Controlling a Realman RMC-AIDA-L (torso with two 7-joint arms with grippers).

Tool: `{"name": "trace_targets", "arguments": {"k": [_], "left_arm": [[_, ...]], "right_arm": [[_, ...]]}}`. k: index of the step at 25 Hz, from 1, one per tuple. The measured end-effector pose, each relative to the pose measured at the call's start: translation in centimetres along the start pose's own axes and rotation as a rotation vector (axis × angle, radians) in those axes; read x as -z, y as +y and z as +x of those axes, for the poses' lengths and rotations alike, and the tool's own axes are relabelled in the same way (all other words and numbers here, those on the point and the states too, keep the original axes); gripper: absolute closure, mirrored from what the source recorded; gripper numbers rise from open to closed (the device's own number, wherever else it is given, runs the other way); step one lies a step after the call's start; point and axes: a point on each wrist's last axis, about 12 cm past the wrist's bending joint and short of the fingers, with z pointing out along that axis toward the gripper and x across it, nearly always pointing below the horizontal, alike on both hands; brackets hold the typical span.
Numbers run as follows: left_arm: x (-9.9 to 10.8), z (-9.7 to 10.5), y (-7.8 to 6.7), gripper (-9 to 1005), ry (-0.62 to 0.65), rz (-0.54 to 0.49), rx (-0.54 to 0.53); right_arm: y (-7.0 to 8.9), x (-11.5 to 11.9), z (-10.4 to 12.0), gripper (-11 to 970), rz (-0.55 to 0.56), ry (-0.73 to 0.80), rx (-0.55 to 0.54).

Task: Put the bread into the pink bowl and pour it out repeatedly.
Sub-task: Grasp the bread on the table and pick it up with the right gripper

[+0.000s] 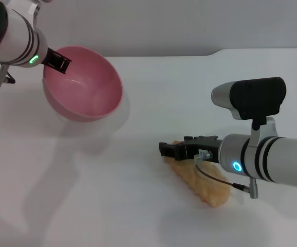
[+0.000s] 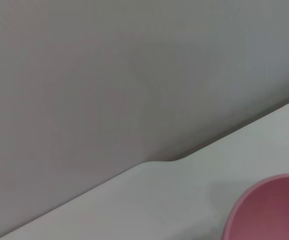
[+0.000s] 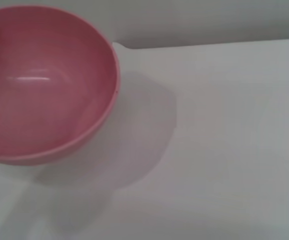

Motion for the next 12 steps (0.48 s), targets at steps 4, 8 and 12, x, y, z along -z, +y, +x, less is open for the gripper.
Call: {"name": "trace_targets", "arguments": {"k": [4,8,12], "left_arm": [[0.07,-0.02,-0.01,945,0.001,-0.002,-0.002],[0.12,-0.08,0.01,945,-0.001,-0.004,-0.003],[0.21,-0.19,-0.04,945,-0.005,-0.005,-0.009]], "right_arm": [[-0.03,-0.25,0.15,236,-0.002,0.011,-0.006],[-0.23,-0.28,0.09,237,0.003,0.015,-0.026],[-0.36,-0.42,0.0,237,0.011,0.045,-0.037]]}}
